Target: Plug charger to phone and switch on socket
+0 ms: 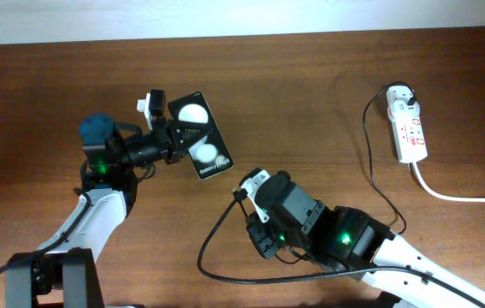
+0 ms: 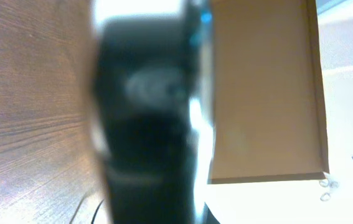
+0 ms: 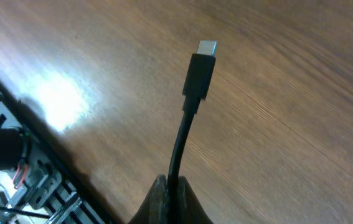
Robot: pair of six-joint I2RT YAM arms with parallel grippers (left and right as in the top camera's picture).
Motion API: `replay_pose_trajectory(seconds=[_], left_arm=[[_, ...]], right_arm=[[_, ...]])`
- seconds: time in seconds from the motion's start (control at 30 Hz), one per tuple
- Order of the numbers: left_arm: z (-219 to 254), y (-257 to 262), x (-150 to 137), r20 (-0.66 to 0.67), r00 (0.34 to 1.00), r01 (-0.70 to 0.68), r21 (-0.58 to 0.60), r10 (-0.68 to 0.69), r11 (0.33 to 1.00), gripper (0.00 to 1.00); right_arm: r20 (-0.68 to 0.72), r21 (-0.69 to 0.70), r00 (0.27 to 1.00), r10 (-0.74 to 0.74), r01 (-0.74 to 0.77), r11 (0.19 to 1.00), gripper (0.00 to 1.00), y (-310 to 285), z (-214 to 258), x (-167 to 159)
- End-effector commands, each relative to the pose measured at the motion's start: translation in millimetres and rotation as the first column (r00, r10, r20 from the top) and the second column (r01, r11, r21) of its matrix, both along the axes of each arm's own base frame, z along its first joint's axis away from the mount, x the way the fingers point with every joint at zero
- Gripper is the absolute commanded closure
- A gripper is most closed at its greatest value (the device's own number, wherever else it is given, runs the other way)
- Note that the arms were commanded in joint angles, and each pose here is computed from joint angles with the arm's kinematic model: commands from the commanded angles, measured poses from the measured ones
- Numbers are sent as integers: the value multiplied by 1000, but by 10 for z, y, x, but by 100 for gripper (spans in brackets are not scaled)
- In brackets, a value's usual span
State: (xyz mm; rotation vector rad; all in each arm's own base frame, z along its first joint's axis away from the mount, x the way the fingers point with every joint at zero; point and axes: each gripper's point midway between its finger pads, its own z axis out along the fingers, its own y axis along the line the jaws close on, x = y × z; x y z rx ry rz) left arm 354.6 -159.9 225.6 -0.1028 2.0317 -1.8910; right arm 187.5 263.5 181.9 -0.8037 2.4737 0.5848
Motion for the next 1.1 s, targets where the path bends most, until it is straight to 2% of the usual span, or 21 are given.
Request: replay_pose_trajectory(seconds=[0.0, 0.3, 0.57, 1.07], left_arm=[[52, -23, -40, 38, 999, 34, 3, -34, 999, 100], [51, -22, -36, -6, 1000, 31, -11, -31, 999, 100], [51, -22, -35, -42, 999, 28, -23, -29, 999, 100], [50, -21, -35, -57, 998, 27, -27, -29, 999, 100]], right_arm=[[24, 64, 995, 102, -103, 993, 96, 133, 138, -65], [115, 88, 990, 82, -92, 992, 96, 199, 255, 93], [108, 131, 994, -12, -2, 991, 96, 212, 314, 193], [65, 127, 998, -17, 8, 992, 96, 273, 210, 199]])
